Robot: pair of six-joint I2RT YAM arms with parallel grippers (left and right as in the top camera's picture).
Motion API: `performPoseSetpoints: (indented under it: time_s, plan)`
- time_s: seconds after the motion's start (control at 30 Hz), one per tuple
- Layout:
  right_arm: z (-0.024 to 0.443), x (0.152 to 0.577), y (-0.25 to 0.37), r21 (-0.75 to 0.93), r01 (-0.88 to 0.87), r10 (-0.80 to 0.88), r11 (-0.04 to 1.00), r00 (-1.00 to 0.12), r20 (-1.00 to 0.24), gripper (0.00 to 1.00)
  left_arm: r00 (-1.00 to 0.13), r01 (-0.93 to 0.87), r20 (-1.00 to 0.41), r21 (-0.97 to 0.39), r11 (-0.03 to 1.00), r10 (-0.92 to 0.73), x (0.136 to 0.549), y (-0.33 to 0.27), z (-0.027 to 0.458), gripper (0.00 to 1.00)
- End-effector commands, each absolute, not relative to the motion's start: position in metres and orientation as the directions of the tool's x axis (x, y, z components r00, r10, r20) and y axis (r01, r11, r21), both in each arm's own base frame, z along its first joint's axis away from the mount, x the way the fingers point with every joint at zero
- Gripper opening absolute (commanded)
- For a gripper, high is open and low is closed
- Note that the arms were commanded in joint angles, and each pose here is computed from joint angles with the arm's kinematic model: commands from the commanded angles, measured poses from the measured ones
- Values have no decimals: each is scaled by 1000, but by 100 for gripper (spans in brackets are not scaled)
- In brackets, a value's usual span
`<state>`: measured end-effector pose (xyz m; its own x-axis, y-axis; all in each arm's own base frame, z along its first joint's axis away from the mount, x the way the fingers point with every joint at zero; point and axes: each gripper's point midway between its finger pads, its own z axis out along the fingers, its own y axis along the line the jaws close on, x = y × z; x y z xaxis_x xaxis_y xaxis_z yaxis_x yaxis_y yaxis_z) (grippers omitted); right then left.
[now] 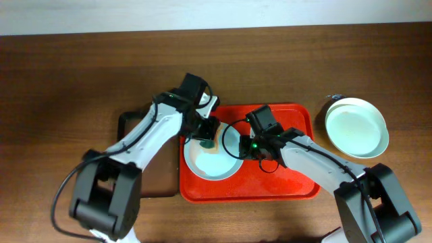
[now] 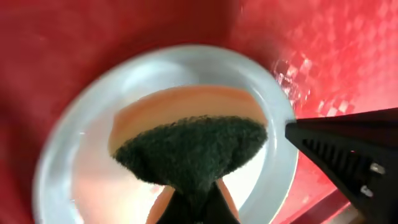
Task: Clean dirty plates on tray and stack at the side
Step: 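Scrub the pale blue plate with the sponge in left gripper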
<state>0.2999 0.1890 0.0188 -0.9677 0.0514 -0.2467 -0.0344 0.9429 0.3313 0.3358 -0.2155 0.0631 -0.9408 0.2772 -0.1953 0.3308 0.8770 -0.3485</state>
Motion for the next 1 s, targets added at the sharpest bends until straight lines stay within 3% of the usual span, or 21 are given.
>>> performPoseSetpoints:
  time_s: [0.0,0.27,0.37,0.47,0.53,0.63,0.7,0.8,0.9,0.97]
  plan:
    - [17,297,191,338,-41,43,940,-971,-237,4,-959,262,-164,-215,941,230,331,-184,37,0]
    - [17,297,191,338,-41,43,940,-970,-237,4,-972,228,-101,-208,951,211,305,-185,-3,1]
    - [17,297,191,338,-41,43,940,-970,-237,4,-966,259,-84,-310,915,245,296,-213,-9,0]
    - [17,297,191,338,-41,43,940,-970,-237,4,-963,269,-105,-442,856,248,301,-236,14,0]
    - [17,297,191,338,-41,43,940,-971,-237,4,-954,286,-213,-455,843,209,327,-235,58,0]
    - [17,297,191,338,-41,43,940,-971,-237,4,-929,281,-326,-307,909,177,346,-210,83,0]
    - [17,297,191,338,-41,43,940,-971,-237,4,-940,234,-291,-176,956,176,345,-184,67,0]
    - [17,297,191,338,-41,43,940,-971,-237,4,-965,201,-198,-132,971,173,333,-176,31,0]
    - [17,297,191,338,-41,43,940,-971,-237,4,-985,157,-89,-140,978,145,322,-176,-4,0]
    - [17,297,191,338,-41,43,940,-971,-237,4,-988,156,-14,-237,959,157,308,-192,-15,0]
